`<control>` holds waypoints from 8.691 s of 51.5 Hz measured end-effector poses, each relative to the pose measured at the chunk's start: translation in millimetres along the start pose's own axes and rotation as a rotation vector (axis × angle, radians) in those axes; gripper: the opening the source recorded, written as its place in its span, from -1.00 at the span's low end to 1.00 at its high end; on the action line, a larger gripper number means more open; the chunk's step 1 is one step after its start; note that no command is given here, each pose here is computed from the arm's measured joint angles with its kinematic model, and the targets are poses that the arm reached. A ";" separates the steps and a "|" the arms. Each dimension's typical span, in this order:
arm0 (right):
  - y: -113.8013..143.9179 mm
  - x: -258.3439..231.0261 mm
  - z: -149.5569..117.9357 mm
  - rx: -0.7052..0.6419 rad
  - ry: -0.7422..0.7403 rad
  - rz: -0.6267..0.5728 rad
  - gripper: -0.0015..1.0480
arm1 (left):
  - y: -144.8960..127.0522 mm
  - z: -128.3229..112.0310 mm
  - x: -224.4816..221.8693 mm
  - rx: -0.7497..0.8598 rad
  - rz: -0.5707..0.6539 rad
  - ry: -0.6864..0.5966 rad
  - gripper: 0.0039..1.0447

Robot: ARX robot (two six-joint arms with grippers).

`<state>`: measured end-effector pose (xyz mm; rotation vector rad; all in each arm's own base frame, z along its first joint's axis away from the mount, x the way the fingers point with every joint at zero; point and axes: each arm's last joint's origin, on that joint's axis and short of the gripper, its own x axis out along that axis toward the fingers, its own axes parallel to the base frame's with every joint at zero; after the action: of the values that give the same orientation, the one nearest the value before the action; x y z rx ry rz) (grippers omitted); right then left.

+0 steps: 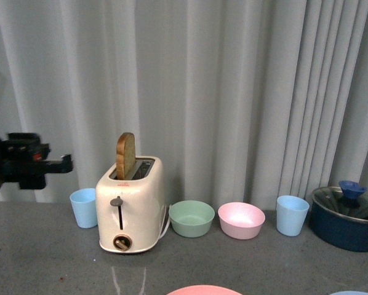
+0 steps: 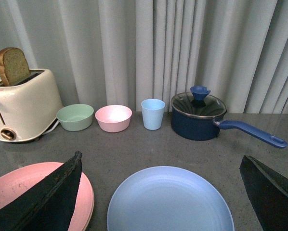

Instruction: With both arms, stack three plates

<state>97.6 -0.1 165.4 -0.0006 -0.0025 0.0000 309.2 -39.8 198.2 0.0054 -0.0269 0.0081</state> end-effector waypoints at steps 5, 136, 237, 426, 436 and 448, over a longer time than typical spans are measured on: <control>0.0 0.0 0.0 0.000 0.000 0.000 0.86 | 7.0 -10.1 -24.9 0.000 -0.011 0.026 -0.85; 0.0 0.0 0.0 0.000 0.000 0.000 0.86 | 41.2 -19.6 -213.3 -0.006 -0.010 0.000 -0.94; -176.4 159.6 -101.1 0.119 0.777 -0.120 0.86 | 41.2 -19.8 -213.3 -0.007 -0.010 0.002 0.87; 51.1 234.1 -113.5 0.448 0.941 0.413 -0.94 | 41.2 -19.8 -213.3 -0.007 -0.010 0.002 0.87; 51.2 233.0 -117.2 0.457 0.956 0.417 -0.63 | 41.2 -19.8 -213.3 -0.007 -0.010 0.002 0.87; 46.6 226.1 -108.9 0.473 0.952 0.423 0.21 | 41.2 -19.8 -213.3 -0.007 -0.010 0.002 0.87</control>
<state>324.0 46.5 57.0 0.4717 0.9501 0.4236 96.2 -0.2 172.8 -0.0014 -0.0246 -0.0023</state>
